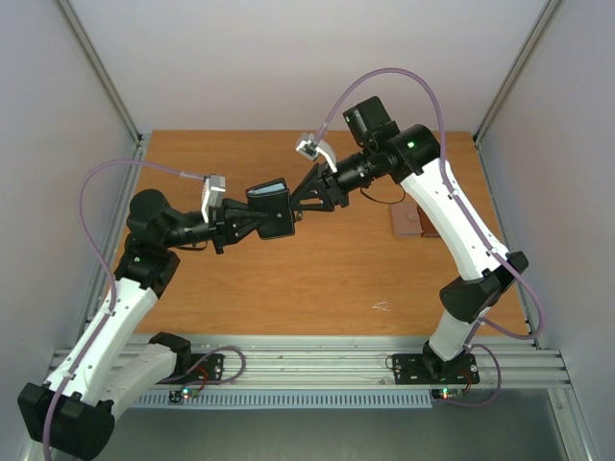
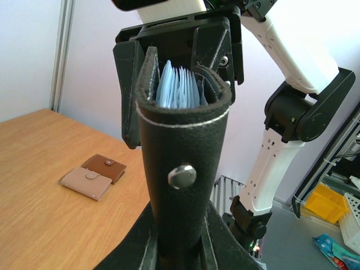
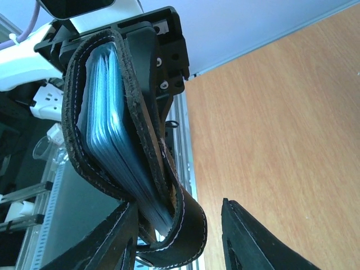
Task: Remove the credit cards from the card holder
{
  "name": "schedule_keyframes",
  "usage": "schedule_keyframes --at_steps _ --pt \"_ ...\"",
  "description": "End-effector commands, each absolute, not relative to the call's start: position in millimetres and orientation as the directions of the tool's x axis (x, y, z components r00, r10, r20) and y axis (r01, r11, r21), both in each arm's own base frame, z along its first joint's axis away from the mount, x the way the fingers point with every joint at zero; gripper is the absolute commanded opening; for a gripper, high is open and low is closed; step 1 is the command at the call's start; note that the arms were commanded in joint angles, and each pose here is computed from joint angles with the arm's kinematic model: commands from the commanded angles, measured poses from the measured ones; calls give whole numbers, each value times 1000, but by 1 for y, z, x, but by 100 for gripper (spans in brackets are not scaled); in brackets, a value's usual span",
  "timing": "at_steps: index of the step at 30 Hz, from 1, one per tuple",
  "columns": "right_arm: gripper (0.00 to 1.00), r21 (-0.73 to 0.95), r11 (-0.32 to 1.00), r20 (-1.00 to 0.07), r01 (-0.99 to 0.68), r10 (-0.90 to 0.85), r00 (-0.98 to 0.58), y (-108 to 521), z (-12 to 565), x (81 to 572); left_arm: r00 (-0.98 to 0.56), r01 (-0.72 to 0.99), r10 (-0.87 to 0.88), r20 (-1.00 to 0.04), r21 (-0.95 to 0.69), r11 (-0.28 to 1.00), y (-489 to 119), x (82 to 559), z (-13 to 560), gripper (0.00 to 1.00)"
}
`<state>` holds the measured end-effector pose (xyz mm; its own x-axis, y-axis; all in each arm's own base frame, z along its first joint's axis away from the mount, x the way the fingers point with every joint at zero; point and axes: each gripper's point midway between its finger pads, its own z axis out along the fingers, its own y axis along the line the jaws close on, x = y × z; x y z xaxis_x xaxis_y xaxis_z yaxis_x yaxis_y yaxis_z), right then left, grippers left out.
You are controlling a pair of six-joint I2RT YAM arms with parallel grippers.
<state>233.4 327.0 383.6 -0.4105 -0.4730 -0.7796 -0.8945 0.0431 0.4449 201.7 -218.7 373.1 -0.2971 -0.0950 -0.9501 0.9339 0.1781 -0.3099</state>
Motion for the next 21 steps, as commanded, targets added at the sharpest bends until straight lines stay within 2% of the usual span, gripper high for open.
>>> schedule_keyframes --at_steps 1,8,12,16,21 --pt "42 410 78 -782 -909 -482 -394 326 379 242 -193 967 -115 -974 -209 146 -219 189 394 0" --pt "44 416 111 -777 -902 -473 -416 321 381 252 -189 968 -116 -975 -205 148 -218 188 395 0" --pt "48 483 7 -784 -876 -443 -436 328 397 233 -193 966 -116 -974 -209 150 -218 189 394 0" --pt "52 481 -44 -780 -876 -478 -405 340 394 213 -200 964 -115 -973 -216 152 -219 190 392 0" --pt "52 504 -78 -767 -860 -498 -404 348 391 203 -202 964 -114 -973 -218 153 -219 190 392 0"
